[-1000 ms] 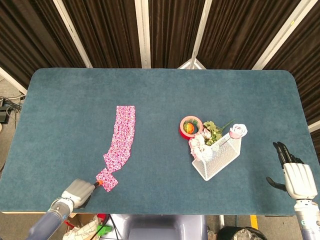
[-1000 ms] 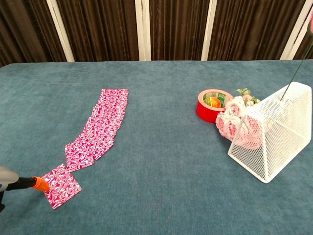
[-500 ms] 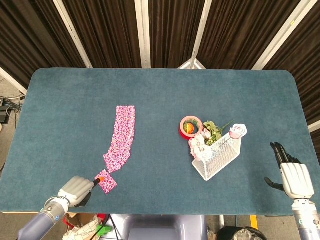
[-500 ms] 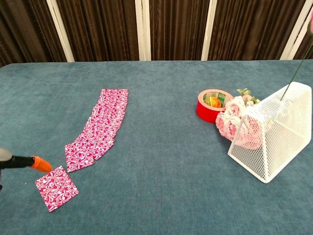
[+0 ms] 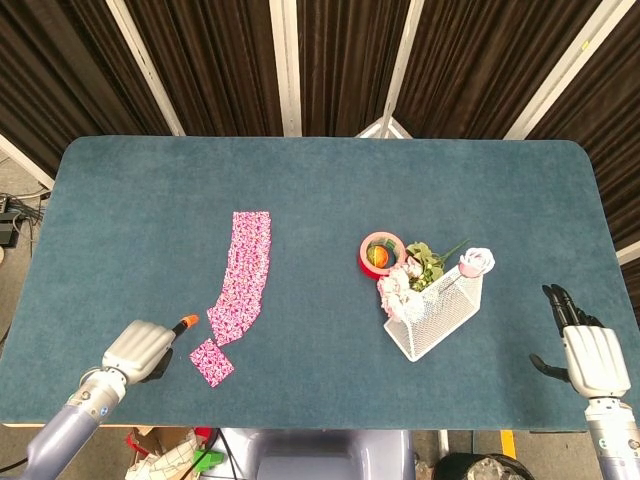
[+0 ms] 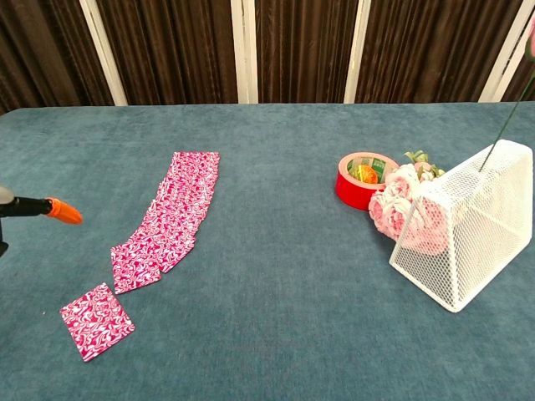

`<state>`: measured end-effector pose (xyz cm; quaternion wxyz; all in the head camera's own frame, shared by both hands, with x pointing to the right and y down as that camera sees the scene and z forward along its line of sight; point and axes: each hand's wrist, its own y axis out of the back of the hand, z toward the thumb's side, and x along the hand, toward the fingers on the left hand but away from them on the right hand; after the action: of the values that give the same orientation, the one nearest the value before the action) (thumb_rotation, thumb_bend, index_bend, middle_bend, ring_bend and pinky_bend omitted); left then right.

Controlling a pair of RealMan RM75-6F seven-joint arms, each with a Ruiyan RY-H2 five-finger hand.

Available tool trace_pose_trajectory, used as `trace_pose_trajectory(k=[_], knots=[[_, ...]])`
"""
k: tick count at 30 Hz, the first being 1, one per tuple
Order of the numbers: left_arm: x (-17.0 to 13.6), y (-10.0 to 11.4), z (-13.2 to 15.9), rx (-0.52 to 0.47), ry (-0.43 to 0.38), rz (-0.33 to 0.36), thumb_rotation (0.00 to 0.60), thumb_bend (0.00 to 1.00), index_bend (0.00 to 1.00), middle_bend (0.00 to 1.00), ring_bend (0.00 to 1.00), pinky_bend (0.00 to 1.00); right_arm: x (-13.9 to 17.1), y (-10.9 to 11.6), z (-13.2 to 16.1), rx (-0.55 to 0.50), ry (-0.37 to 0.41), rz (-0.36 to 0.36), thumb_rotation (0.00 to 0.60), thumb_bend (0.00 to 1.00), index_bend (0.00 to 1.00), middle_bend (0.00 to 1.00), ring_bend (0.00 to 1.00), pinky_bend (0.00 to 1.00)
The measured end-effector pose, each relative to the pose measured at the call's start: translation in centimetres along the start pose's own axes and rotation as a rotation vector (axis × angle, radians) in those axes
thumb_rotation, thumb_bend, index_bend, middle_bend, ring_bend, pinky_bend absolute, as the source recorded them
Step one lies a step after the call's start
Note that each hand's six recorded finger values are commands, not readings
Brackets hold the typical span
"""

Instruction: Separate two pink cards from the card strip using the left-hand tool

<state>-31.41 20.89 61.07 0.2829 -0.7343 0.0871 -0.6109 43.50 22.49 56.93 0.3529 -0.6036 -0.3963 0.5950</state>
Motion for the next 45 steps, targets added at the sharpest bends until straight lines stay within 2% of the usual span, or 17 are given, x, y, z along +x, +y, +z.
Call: trace_pose_trajectory(k=[7,16,31,45], knots=[[3.2,-0.4,-0.2,-0.026,0.026,-0.037,0.6,0.95,0.1,0.84,0.66,0.6,0.0,-0.1,0.0,-0.003,0.001,0.004,0.6,0.18,0.0,0.11,0.3,0.41],[5.2,-1.0,0.6,-0.015,0.016,-0.088,0.6,0.95,0.1,0.84,0.66,0.6,0.0,-0.1,-0.1,-0.005,-0.001,0.002,0.6,0.18,0.0,0.11,0.3,0.41],[6.2,-2.2,2.2,0.002,-0.014,-0.132,0.6,0.95,0.11,0.84,0.66,0.6,-0.1,0.0,-0.1,-0.01,-0.001,0.0,0.6,0.18,0.0,0.11,0.3,0.41],[7.3,-2.7,2.8,0.018,-0.025,-0.129,0.6,0.95,0.11,0.84,0.66,0.6,-0.1,0.0,-0.2,-0.009,-0.002,0.0,0.6,0.18,0.0,0.11,0.3,0.41]])
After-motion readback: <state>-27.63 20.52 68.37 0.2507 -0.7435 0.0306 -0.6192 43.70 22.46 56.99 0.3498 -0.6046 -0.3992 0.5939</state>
